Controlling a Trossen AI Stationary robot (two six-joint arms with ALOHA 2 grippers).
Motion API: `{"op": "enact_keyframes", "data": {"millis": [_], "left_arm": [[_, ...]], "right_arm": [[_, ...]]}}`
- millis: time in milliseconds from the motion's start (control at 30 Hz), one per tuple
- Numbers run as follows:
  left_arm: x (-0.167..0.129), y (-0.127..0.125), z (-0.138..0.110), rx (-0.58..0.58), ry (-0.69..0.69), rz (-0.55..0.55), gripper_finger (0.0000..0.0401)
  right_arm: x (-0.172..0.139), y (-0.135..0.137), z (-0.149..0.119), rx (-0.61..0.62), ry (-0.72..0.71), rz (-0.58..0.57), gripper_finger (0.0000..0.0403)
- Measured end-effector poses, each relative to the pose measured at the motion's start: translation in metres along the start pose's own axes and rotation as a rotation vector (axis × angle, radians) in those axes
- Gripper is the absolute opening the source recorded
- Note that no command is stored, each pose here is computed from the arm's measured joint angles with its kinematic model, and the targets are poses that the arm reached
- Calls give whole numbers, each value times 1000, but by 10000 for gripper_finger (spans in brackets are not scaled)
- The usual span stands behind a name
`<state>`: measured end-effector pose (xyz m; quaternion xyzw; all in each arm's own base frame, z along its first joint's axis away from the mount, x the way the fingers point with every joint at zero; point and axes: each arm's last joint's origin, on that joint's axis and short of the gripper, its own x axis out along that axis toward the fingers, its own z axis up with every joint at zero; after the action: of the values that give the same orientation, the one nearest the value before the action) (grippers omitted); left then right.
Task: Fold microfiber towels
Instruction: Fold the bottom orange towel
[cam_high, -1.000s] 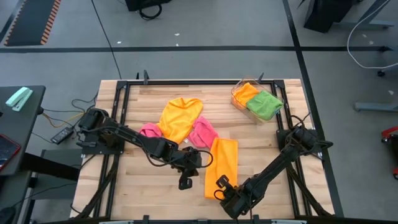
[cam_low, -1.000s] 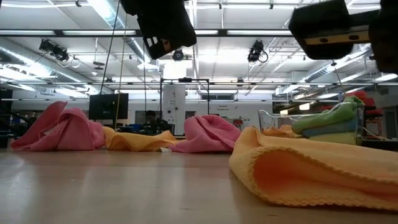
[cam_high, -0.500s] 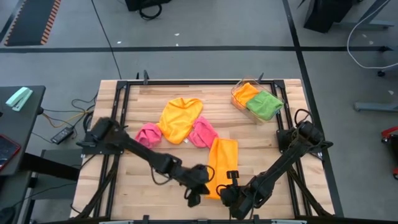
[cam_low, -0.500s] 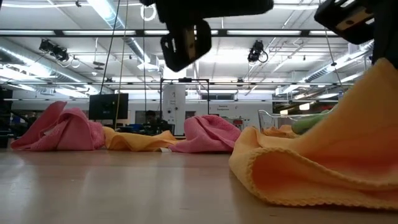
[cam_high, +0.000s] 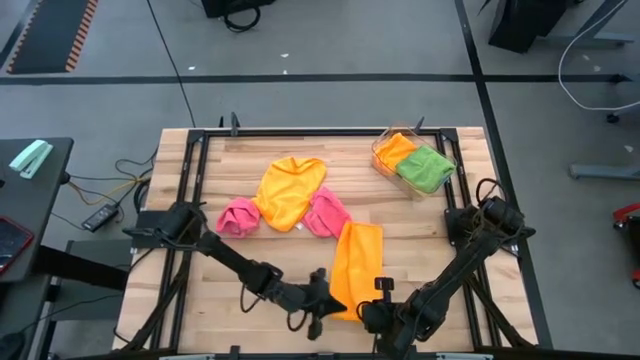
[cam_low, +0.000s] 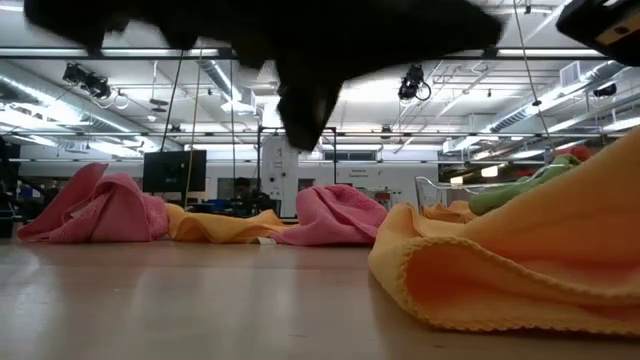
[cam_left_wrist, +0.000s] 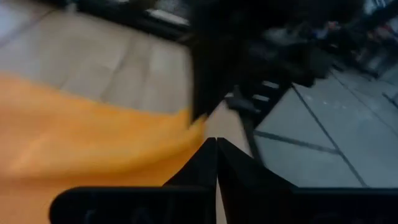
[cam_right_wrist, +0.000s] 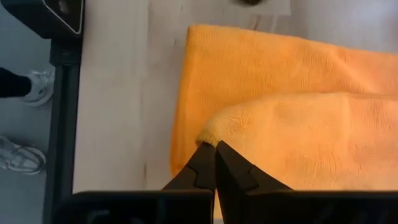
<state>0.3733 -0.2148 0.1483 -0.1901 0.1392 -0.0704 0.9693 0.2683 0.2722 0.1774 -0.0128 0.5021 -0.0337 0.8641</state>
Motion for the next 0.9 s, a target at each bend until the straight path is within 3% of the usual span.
{"op": "enact_keyframes", "data": {"millis": [133, 333, 600, 767, 900], "left_arm": [[-21, 17, -21, -135, -107, -12, 14], [-29, 20, -30, -228, -82, -53, 12], [-4, 12, -23, -216, -67, -44, 94], [20, 15, -42, -393, 15, -114, 139], [35, 12, -48, -443, 4, -132, 163]], "right_arm": [[-3, 4, -4, 22, -35, -26, 7], [-3, 2, -2, 73, -64, -50, 12], [-1, 1, 2, 134, -97, -56, 14], [-1, -1, 4, 179, -111, -65, 15], [-1, -1, 4, 222, -131, -77, 14]]}}
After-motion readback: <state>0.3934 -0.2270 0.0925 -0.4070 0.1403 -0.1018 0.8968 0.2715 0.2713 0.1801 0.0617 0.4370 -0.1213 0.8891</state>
